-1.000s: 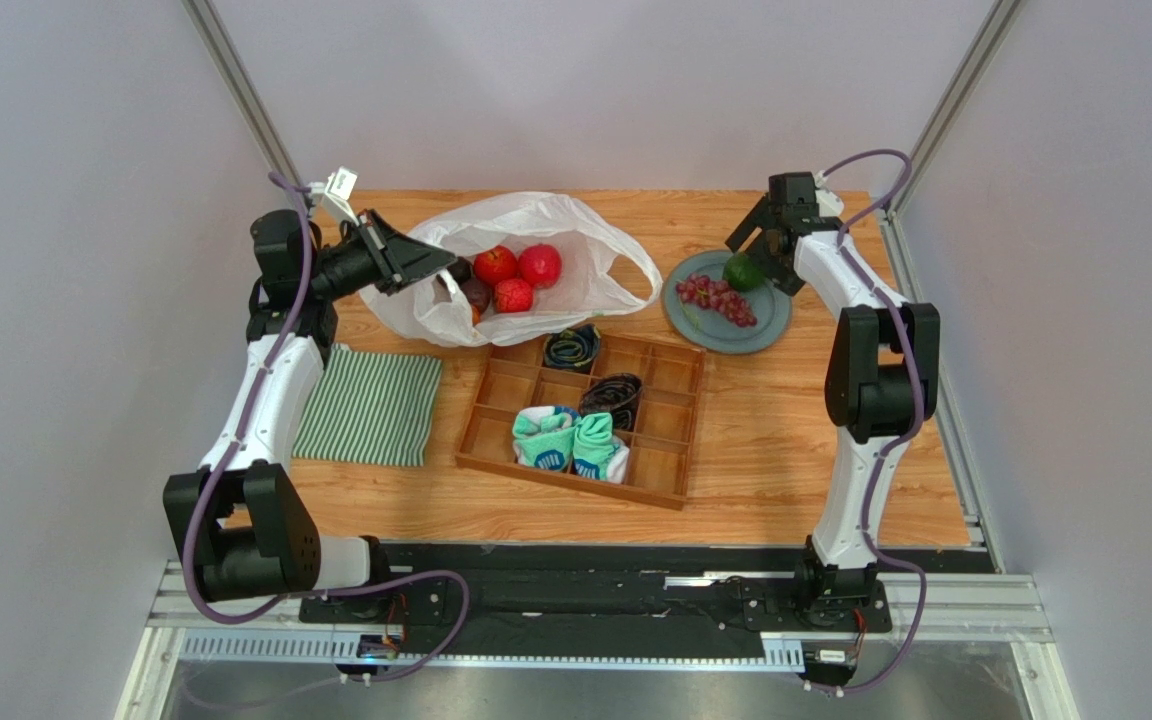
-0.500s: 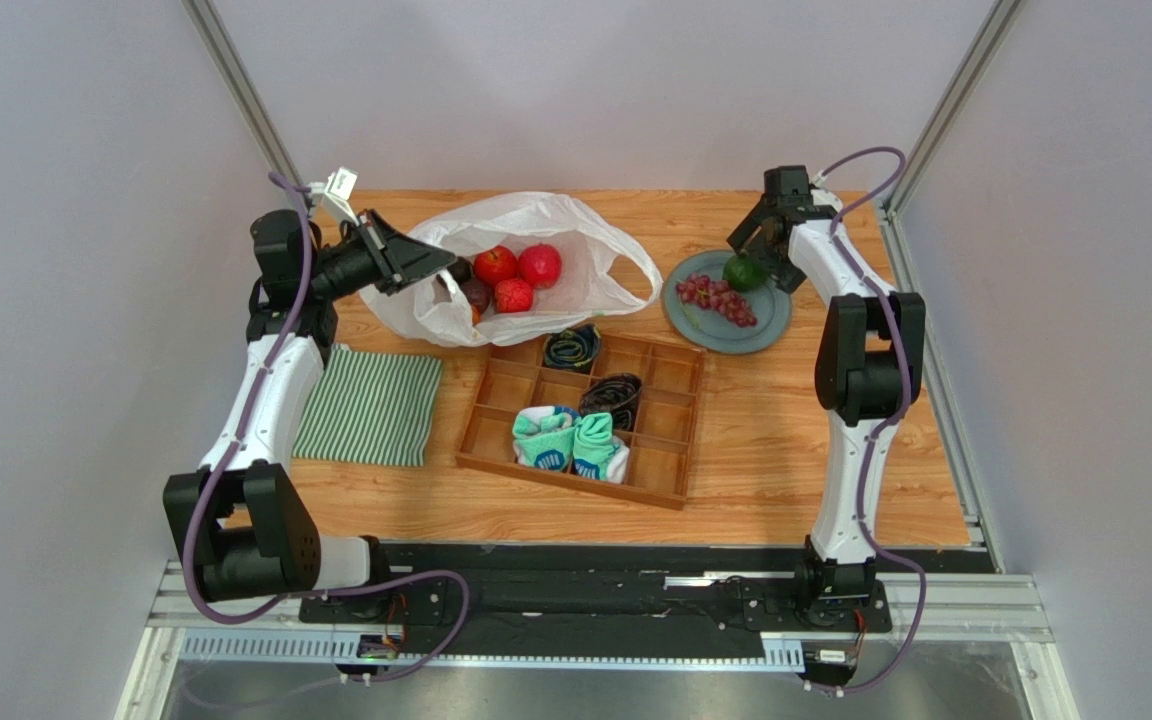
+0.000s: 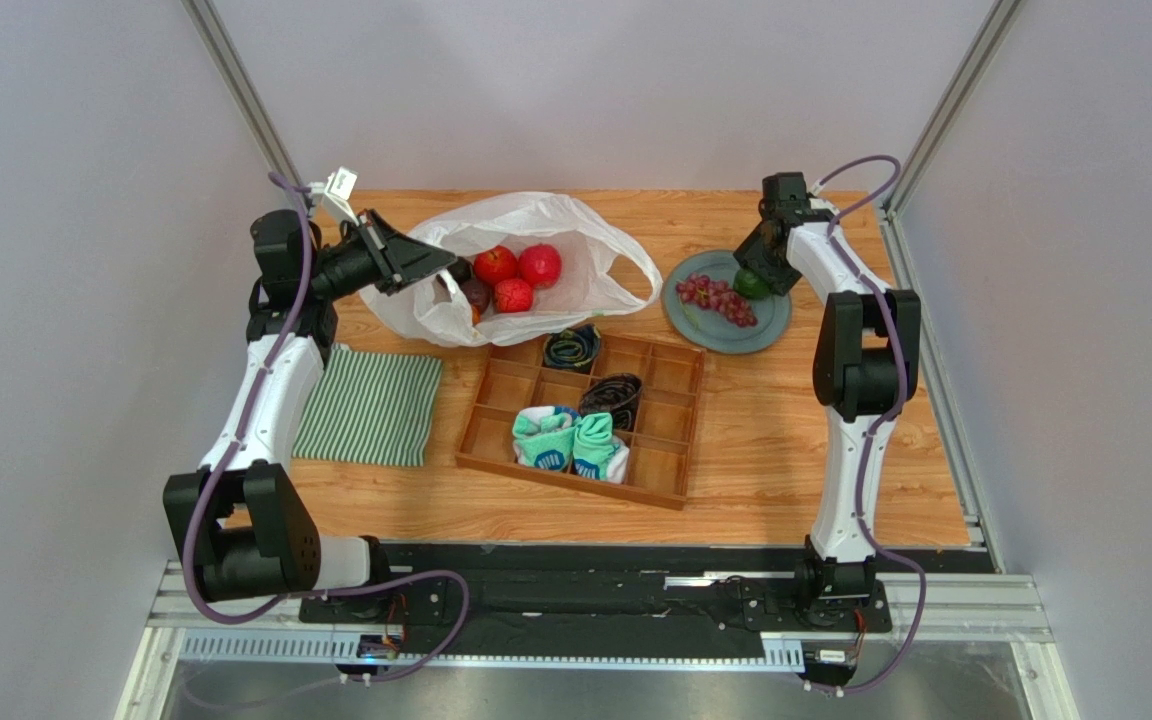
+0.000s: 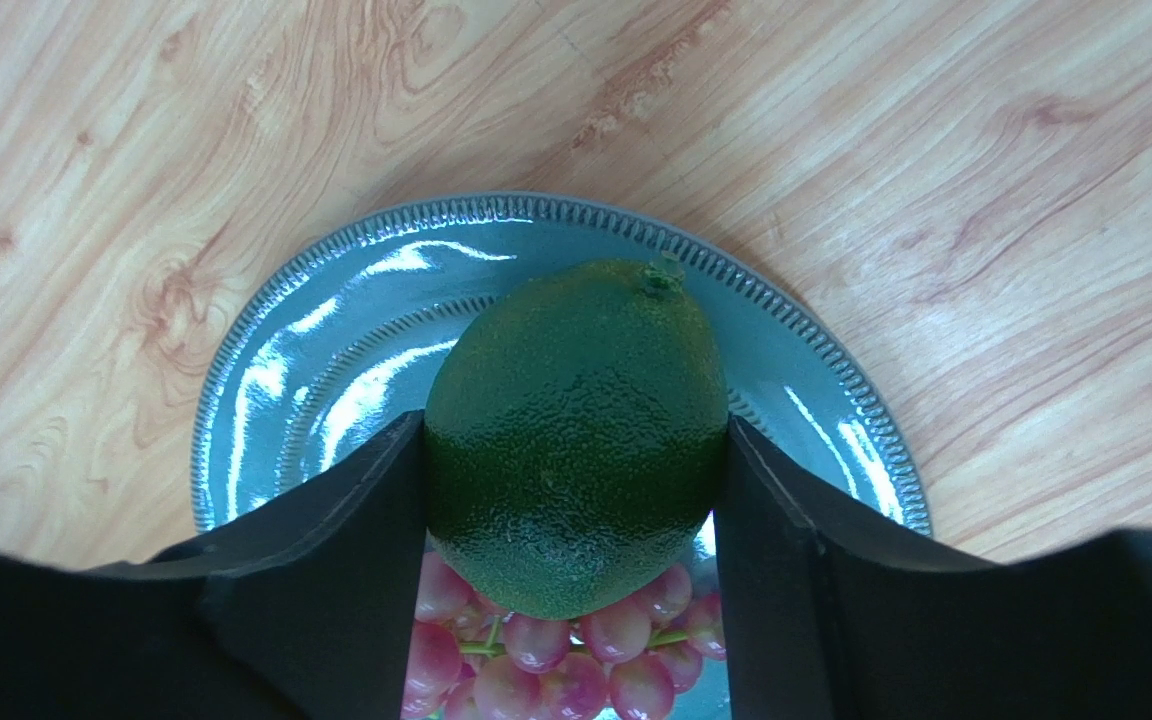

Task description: Place the fruits into the plastic bag

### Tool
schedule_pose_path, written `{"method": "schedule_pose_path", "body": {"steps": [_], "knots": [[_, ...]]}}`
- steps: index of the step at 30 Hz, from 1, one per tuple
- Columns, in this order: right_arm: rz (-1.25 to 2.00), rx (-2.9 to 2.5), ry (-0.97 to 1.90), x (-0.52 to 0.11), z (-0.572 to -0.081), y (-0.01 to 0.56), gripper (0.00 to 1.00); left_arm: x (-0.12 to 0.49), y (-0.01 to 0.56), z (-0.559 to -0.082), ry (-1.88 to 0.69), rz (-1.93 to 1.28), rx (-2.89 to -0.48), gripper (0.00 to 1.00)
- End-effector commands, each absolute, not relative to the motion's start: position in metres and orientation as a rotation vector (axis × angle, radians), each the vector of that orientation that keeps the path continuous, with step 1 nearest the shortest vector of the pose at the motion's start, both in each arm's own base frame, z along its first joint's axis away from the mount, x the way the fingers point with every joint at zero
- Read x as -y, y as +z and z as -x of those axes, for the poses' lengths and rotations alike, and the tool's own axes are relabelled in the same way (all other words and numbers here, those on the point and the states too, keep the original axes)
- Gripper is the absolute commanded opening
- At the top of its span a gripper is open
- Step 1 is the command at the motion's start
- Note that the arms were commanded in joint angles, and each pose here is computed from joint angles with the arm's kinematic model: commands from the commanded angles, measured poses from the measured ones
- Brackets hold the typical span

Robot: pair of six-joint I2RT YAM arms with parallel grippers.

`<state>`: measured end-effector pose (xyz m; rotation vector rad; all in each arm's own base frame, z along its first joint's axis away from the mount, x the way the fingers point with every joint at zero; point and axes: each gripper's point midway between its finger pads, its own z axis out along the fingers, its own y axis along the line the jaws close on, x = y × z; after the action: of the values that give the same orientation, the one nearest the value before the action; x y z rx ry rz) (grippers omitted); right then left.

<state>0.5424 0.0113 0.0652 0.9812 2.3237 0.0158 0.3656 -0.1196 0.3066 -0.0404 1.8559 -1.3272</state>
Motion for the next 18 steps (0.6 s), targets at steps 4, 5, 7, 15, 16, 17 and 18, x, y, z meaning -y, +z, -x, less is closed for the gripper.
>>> {"method": "schedule_pose_path", "body": {"steps": [4,5,7,15,16,17,18], "knots": [[-0.972,-2.231,0.000,0.001,-0.543,0.095,0.45,0.120,0.327,-0.358,-1.313,-0.031,-1.797,0.00],[-0.971,-2.216,-0.004,0.002,-0.543,0.100,0.44,0.120,0.326,-0.358,-1.314,-0.032,-1.797,0.00],[-0.964,-2.207,-0.010,0.004,-0.539,0.104,0.43,0.120,0.327,-0.358,-1.314,-0.033,-1.796,0.00],[-0.889,-1.986,0.105,-0.012,-0.521,0.184,0.32,0.120,0.328,-0.358,-1.313,-0.030,-1.793,0.00],[-0.880,-1.964,0.124,-0.017,-0.518,0.190,0.32,0.120,0.327,-0.358,-1.315,-0.030,-1.794,0.00],[-0.861,-1.936,0.152,-0.024,-0.515,0.189,0.32,0.120,0.327,-0.358,-1.315,-0.030,-1.794,0.00],[-0.816,-1.896,0.204,-0.041,-0.509,0.209,0.32,0.120,0.327,-0.358,-1.316,-0.028,-1.795,0.00]]}}
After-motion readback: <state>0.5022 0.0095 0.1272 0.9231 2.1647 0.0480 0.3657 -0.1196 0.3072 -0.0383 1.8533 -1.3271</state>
